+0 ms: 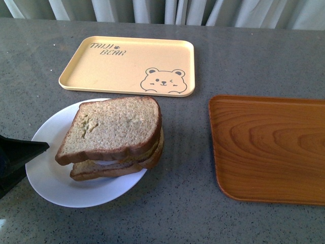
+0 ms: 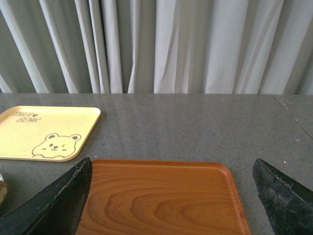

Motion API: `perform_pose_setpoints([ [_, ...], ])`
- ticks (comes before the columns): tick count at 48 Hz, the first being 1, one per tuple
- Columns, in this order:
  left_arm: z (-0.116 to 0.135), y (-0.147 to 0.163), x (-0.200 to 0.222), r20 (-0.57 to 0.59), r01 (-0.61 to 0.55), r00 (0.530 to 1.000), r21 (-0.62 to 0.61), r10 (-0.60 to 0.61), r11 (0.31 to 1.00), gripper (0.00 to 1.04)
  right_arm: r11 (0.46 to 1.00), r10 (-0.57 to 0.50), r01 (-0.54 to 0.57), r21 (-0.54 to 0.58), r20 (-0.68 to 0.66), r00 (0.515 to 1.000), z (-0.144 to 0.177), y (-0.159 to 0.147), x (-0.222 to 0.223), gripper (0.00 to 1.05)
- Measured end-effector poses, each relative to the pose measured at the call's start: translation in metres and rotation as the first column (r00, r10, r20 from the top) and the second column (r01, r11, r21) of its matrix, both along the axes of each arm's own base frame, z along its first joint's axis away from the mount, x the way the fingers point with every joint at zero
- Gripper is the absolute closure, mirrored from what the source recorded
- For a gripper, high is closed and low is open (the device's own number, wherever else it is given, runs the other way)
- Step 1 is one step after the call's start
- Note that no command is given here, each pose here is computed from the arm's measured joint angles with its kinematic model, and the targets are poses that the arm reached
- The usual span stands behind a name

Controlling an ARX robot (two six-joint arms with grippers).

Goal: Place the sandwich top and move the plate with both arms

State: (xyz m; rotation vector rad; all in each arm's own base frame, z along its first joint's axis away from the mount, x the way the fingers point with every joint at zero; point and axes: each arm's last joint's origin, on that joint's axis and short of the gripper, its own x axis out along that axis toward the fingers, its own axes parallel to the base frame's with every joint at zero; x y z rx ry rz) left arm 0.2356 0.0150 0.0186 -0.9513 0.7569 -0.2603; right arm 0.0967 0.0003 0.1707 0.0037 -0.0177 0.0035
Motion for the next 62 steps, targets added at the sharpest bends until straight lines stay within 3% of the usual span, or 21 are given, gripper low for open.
perform_pose_setpoints([
  [13,0.000,0.001,-0.001,-0.001,0.012,1.000,-0.024,-0.012,1.000,1.02,1.000,0.000,0.000,0.000,0.000,1.000,0.000,0.000,0.000,0.09],
  [62,0.033,0.004,0.002,0.049,-0.062,0.996,-0.172,0.071,0.983,1.03,1.000,0.000,0.000,0.000,0.000,1.000,0.000,0.000,0.000,0.09],
])
